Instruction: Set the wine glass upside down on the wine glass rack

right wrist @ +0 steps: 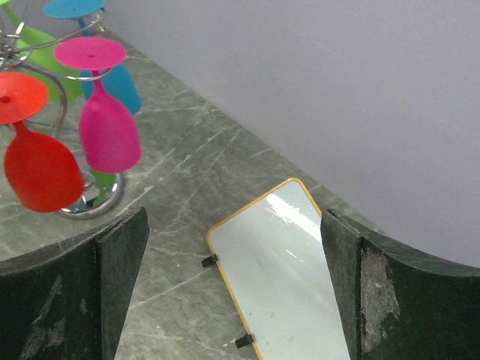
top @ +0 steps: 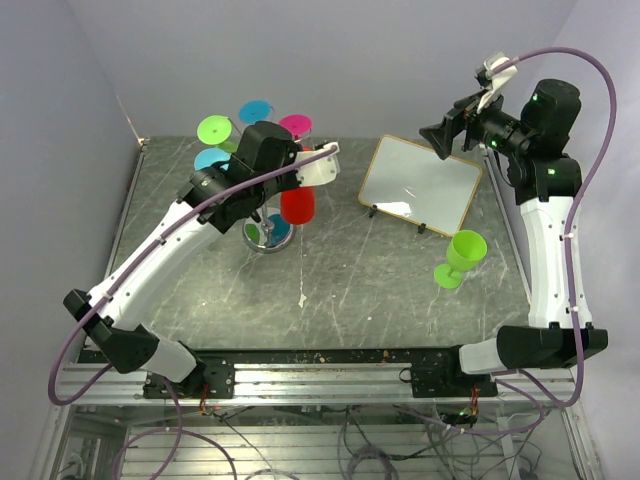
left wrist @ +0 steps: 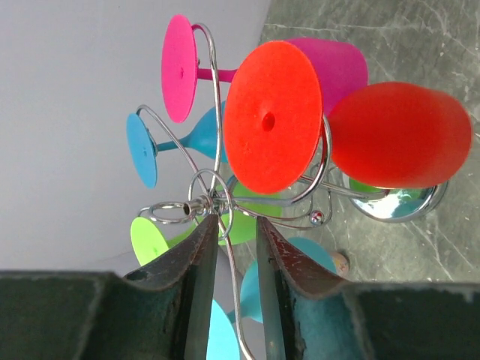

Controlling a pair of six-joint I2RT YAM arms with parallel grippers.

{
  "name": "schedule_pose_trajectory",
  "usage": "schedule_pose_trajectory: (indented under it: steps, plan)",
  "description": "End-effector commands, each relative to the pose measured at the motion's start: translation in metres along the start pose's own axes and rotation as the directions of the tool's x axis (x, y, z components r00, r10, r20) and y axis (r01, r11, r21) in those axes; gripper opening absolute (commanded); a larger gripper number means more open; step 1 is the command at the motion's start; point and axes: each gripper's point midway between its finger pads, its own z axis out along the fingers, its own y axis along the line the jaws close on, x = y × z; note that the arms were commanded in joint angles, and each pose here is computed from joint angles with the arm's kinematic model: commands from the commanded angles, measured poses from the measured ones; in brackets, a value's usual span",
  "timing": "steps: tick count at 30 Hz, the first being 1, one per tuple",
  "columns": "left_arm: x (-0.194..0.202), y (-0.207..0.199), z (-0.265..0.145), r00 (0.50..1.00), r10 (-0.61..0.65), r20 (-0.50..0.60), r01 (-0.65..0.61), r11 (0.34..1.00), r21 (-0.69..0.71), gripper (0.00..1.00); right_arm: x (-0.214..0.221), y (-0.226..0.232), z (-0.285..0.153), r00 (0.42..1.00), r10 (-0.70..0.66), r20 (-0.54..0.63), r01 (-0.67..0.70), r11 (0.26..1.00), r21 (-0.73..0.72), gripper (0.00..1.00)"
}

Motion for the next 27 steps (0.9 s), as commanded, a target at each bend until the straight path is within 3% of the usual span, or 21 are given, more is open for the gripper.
schedule_pose_trajectory:
  steps: [1, 7, 11, 13, 14, 20, 27]
  plan:
    - [0.002, 0.006, -0.02, 0.999, -0.022, 0.028, 0.022, 1.0, 0.005, 0.38, -0.004, -0.016, -0.01, 0.998, -0.061, -0.003, 0.061, 0.994, 0.093, 0.97]
    - [-0.005, -0.008, -0.048, 0.992, -0.054, 0.117, 0.038, 0.991, 0.132, 0.46, 0.013, -0.032, -0.023, 0.99, -0.114, -0.087, 0.129, 0.972, 0.198, 0.98]
    - [-0.012, -0.031, -0.08, 0.976, -0.067, 0.206, 0.006, 0.96, 0.28, 0.65, 0.032, -0.036, -0.036, 0.98, -0.121, -0.157, 0.159, 0.954, 0.255, 0.98]
    - [-0.016, -0.038, -0.091, 0.966, -0.078, 0.245, -0.004, 0.948, 0.319, 0.9, 0.046, -0.04, -0.046, 0.973, -0.116, -0.2, 0.172, 0.94, 0.295, 0.99]
    - [-0.017, -0.042, -0.094, 0.962, -0.082, 0.258, -0.011, 0.94, 0.34, 0.93, 0.053, -0.042, -0.051, 0.97, -0.108, -0.217, 0.174, 0.934, 0.312, 0.99]
    - [-0.007, -0.054, -0.099, 0.959, -0.098, 0.265, -0.011, 0.924, 0.382, 0.96, 0.12, -0.054, -0.098, 0.926, 0.01, -0.378, 0.17, 0.882, 0.44, 1.0]
    - [-0.009, -0.071, -0.109, 0.941, -0.126, 0.315, -0.033, 0.891, 0.453, 0.96, 0.217, -0.043, -0.136, 0.81, 0.243, -0.533, 0.078, 0.857, 0.51, 0.97]
